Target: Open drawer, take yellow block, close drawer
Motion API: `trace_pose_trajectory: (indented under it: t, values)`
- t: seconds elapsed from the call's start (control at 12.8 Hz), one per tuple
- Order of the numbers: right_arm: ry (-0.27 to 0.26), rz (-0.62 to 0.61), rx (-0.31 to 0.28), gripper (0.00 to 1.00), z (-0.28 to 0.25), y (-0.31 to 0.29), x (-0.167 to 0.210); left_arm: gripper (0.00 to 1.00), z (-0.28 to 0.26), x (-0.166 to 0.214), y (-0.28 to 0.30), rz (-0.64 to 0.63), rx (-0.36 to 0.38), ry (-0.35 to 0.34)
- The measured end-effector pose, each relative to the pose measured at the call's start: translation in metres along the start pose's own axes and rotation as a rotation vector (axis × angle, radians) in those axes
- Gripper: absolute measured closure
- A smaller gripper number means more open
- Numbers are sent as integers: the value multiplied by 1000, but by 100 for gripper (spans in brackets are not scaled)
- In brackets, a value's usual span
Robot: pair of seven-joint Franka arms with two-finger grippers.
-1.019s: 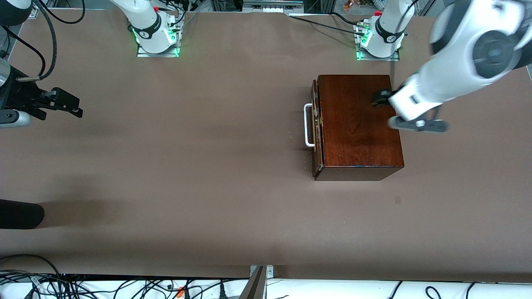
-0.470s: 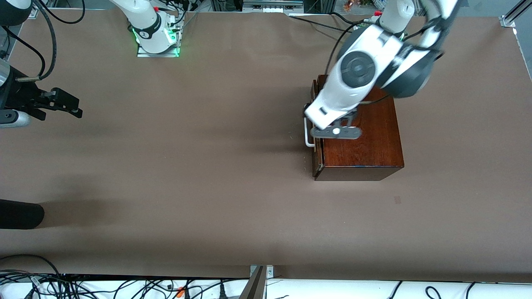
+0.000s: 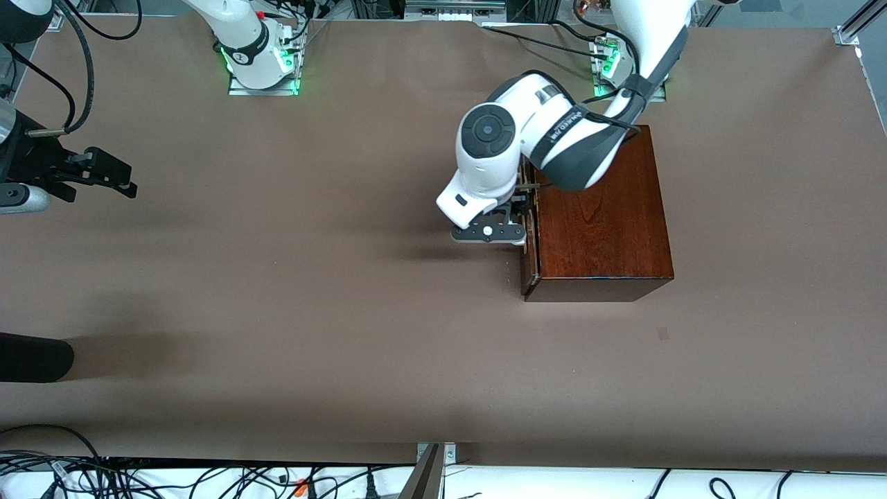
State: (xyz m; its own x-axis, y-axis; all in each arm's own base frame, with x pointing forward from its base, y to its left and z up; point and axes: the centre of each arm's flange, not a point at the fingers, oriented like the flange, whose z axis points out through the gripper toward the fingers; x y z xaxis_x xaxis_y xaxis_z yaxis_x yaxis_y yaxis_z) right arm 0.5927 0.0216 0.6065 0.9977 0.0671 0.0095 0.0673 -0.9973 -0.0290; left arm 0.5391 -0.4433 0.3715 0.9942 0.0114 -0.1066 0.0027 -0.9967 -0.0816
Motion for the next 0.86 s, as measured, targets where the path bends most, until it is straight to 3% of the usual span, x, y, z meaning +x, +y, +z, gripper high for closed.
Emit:
trace_pose_trajectory:
  t: [0.31, 0.86]
  values:
    - [1, 0, 0, 0, 0, 0, 0, 0, 48, -4, 5, 42, 140, 16]
    - [1, 0, 0, 0, 0, 0, 0, 0, 78, -18, 8, 53, 198, -5]
